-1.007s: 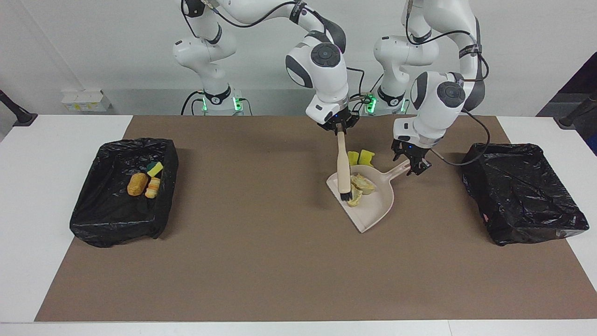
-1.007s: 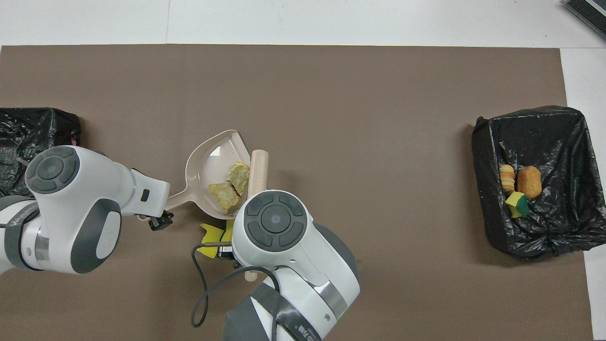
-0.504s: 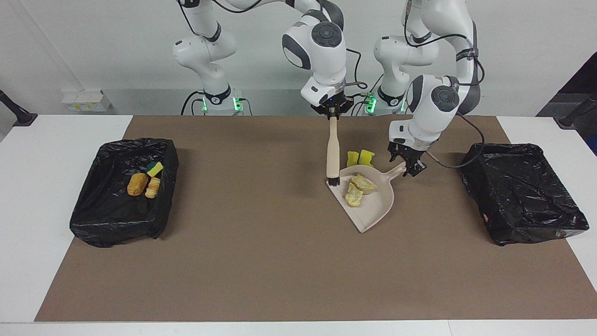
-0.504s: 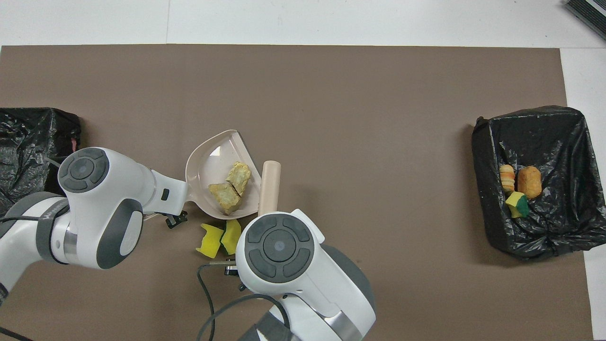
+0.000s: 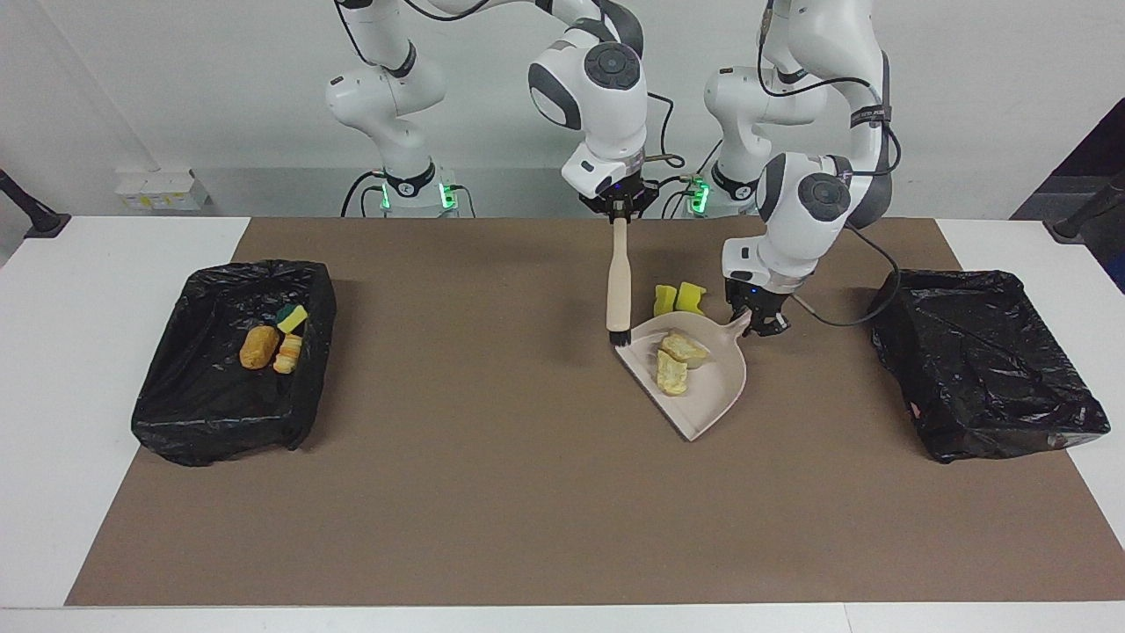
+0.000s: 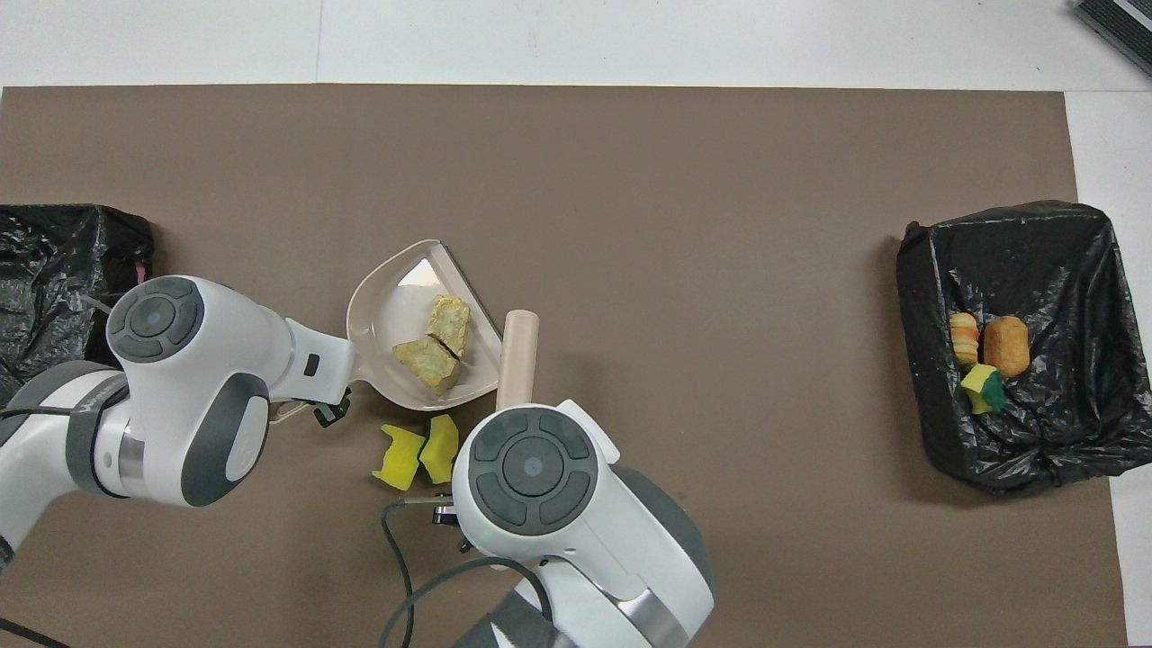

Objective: Sweep and dump trash in bin
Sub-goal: 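Sweep the rolls and sponges into the dustpan with the right gripper's brush, then sweep the remaining sponge pieces into the dustpan with the right gripper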

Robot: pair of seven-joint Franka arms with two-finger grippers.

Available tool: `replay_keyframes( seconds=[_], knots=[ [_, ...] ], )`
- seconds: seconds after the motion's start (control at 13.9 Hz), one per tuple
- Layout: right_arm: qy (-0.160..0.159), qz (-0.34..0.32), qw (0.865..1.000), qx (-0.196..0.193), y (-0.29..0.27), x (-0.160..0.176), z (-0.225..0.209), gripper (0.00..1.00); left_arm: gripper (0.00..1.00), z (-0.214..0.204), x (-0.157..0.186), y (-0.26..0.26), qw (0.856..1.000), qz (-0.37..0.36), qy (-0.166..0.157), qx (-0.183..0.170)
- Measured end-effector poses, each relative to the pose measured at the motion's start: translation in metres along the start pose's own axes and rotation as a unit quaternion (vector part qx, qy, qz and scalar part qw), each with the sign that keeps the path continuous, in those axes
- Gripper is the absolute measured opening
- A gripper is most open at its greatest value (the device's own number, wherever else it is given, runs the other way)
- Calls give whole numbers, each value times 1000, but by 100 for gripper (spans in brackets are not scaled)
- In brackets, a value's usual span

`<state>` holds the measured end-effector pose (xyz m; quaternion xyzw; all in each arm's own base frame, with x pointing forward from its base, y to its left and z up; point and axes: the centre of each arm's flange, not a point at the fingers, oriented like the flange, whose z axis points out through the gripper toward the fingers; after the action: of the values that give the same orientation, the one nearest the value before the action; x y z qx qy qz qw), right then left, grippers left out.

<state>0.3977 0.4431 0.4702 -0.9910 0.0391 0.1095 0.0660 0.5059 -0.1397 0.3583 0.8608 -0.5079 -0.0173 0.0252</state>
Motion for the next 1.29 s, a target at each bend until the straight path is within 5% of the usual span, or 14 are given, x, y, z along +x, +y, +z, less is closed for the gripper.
replay_keyframes(
  seconds=[0.22,0.58,0.72,1.08,1.29],
  knots=[
    [10,-1,1000,10,-3,2,-4,27,31,-24,-24,-29,999,29,9,10],
    [22,-11,1000,13,-9,-2,-10,27,31,-67,-139,-76,998,68,-1,-19],
    [18,-15,1000,3,-10,-7,-7,27,31,-70,-167,-80,996,79,-30,-26],
    [-6,-27,999,-30,-14,-30,29,27,31,-61,-166,-61,985,117,-125,-12],
    [-19,-23,998,-48,-27,-52,65,27,31,-53,-162,-37,980,129,-149,-3]
  ],
)
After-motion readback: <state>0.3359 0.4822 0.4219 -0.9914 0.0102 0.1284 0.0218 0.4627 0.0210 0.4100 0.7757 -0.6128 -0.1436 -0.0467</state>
